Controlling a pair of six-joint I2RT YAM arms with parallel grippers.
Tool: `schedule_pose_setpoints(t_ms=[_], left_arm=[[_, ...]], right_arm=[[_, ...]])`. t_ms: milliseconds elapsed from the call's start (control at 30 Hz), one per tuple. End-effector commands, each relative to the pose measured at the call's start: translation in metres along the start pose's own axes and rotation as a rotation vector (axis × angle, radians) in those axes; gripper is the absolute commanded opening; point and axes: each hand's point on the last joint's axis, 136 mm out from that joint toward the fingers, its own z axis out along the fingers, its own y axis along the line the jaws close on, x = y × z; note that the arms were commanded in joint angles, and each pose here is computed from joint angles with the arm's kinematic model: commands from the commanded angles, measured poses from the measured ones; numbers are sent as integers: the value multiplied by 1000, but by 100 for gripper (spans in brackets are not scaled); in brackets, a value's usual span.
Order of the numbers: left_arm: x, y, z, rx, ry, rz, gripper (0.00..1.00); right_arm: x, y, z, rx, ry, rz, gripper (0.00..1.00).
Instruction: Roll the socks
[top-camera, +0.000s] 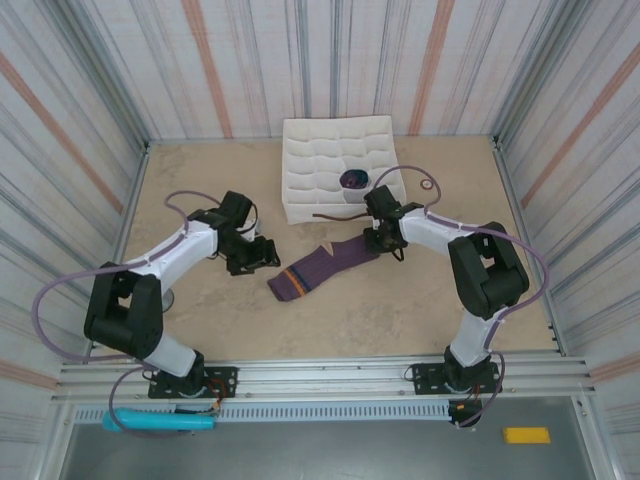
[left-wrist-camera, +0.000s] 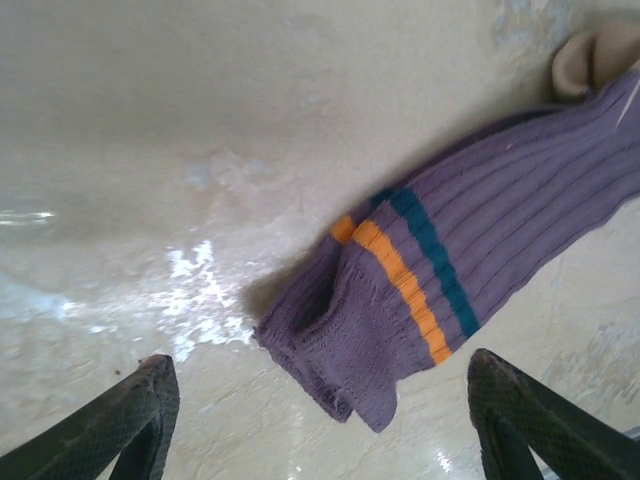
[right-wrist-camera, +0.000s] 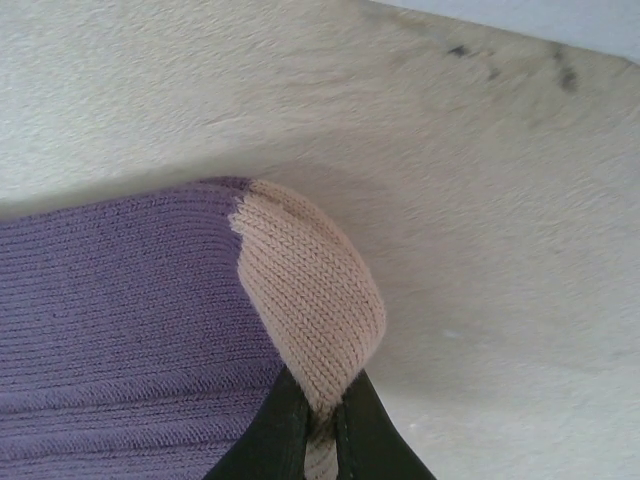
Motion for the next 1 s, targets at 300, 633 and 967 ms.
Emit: schedule_pose_setpoints(t_ms=[300, 633, 967], left_arm=[[28, 7, 11, -4, 90, -75, 61], [30, -1, 34, 86, 116, -192, 60], [26, 13, 53, 19, 111, -213, 51]], right_arm=[[-16, 7, -27, -45, -32, -1, 74], [23, 49, -68, -75, -63, -68, 82], [59, 81, -99, -169, -104, -47, 81]])
